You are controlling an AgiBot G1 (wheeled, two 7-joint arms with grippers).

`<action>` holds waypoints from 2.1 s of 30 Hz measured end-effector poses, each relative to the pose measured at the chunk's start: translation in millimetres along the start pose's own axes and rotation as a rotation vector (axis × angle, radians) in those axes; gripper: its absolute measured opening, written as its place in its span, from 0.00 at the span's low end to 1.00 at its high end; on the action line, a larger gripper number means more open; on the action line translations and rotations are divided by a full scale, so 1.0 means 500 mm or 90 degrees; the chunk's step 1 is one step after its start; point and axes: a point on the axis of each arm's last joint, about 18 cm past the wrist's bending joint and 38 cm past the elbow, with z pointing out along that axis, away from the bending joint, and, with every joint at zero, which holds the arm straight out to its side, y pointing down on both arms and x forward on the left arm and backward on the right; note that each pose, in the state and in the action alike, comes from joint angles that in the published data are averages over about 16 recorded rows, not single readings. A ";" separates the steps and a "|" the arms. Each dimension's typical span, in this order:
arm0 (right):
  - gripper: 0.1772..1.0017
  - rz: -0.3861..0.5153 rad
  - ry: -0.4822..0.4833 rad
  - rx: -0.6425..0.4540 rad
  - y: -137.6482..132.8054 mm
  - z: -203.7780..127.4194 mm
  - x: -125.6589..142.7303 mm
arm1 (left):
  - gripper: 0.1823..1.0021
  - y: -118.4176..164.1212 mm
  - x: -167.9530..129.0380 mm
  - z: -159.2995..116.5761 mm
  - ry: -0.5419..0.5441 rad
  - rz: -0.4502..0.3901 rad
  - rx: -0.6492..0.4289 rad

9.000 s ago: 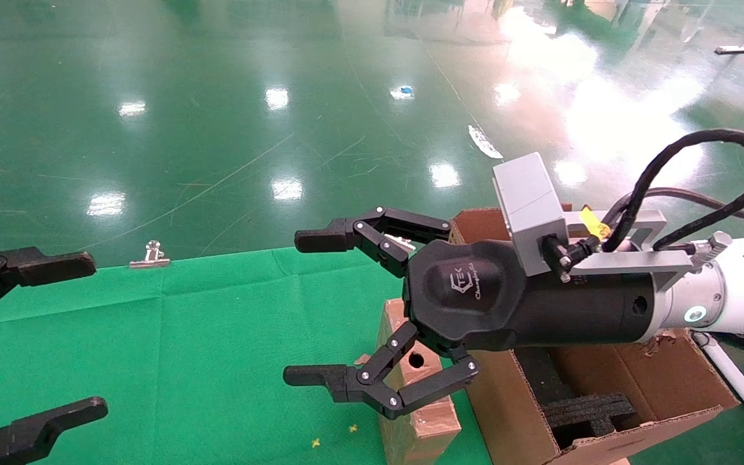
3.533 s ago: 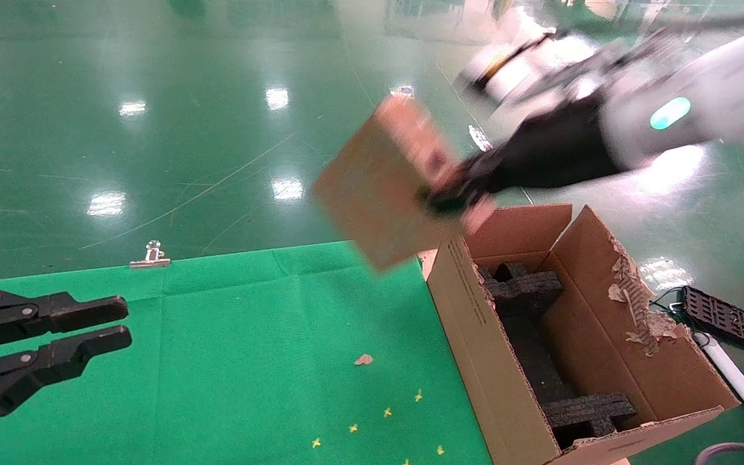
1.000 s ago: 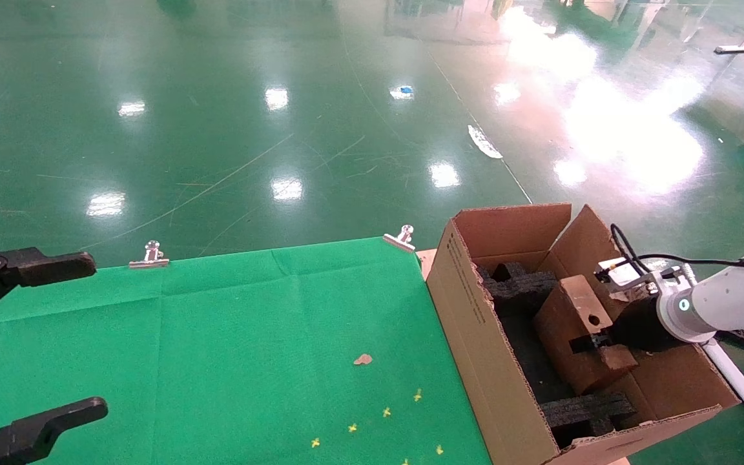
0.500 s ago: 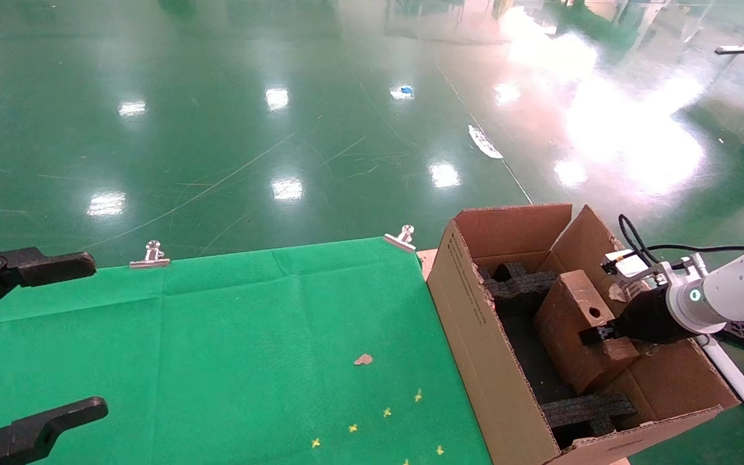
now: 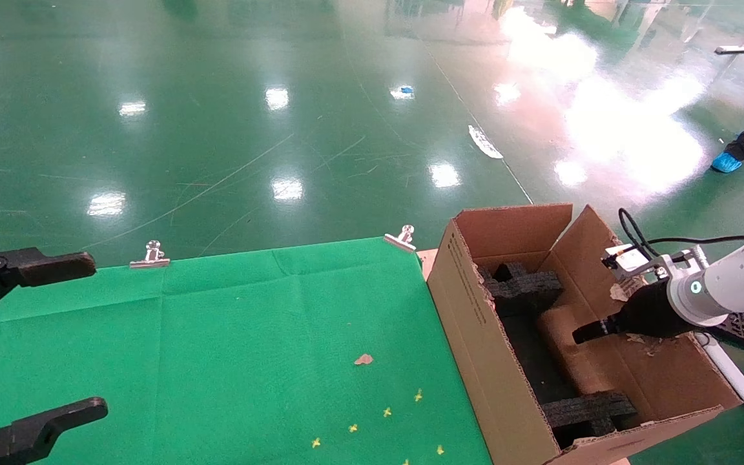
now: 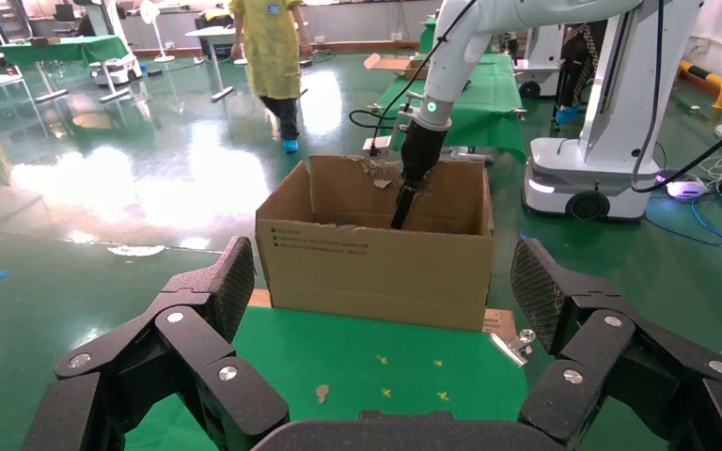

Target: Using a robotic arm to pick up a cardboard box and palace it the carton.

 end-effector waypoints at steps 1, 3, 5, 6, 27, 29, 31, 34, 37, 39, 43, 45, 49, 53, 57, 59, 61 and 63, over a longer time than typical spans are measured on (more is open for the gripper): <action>0.60 -0.002 -0.002 0.005 -0.006 -0.006 0.000 | 1.00 0.000 0.000 0.000 0.000 0.000 0.000; 0.66 -0.006 -0.008 0.018 -0.022 -0.022 -0.001 | 1.00 0.000 0.000 0.000 0.000 0.000 0.000; 0.71 -0.011 -0.014 0.035 -0.043 -0.043 -0.001 | 1.00 0.000 0.000 0.000 0.000 0.000 0.000; 0.73 -0.015 -0.018 0.046 -0.055 -0.055 -0.001 | 1.00 0.000 0.000 0.000 0.000 0.000 0.000; 0.99 -0.154 -0.048 0.349 -0.250 -0.399 -0.016 | 1.00 0.000 0.000 0.000 0.000 0.000 0.000; 1.00 -0.168 -0.051 0.362 -0.252 -0.408 -0.025 | 1.00 0.000 0.000 0.000 0.000 0.000 0.000; 1.00 -0.182 -0.059 0.371 -0.254 -0.411 -0.037 | 1.00 0.000 0.000 0.000 0.000 0.000 0.000; 1.00 -0.204 -0.076 0.382 -0.255 -0.409 -0.059 | 1.00 0.000 0.000 0.000 0.000 0.000 0.000; 1.00 -0.227 -0.102 0.391 -0.257 -0.404 -0.089 | 1.00 0.000 0.000 0.000 0.000 0.000 0.000; 1.00 -0.244 -0.125 0.394 -0.256 -0.398 -0.111 | 1.00 0.000 0.000 0.000 0.000 0.000 0.000; 1.00 -0.278 -0.177 0.400 -0.251 -0.383 -0.161 | 1.00 0.000 0.000 0.000 0.000 0.000 0.000; 1.00 -0.296 -0.204 0.403 -0.248 -0.376 -0.186 | 1.00 0.000 0.000 0.000 0.000 0.000 0.000; 1.00 -0.329 -0.259 0.413 -0.237 -0.365 -0.234 | 1.00 0.000 0.000 0.000 0.000 0.000 0.000; 1.00 -0.361 -0.313 0.424 -0.224 -0.356 -0.279 | 1.00 0.000 0.000 0.000 0.000 0.000 0.000; 1.00 -0.391 -0.366 0.439 -0.208 -0.352 -0.321 | 1.00 0.000 0.000 0.000 0.000 0.000 0.000; 1.00 -0.405 -0.392 0.447 -0.199 -0.350 -0.340 | 1.00 0.000 0.000 0.000 0.000 0.000 0.000; 1.00 -0.419 -0.418 0.456 -0.190 -0.350 -0.359 | 1.00 0.000 0.000 0.000 0.000 0.000 0.000; 1.00 -0.432 -0.443 0.466 -0.180 -0.350 -0.376 | 1.00 0.000 0.000 0.000 0.000 0.000 0.000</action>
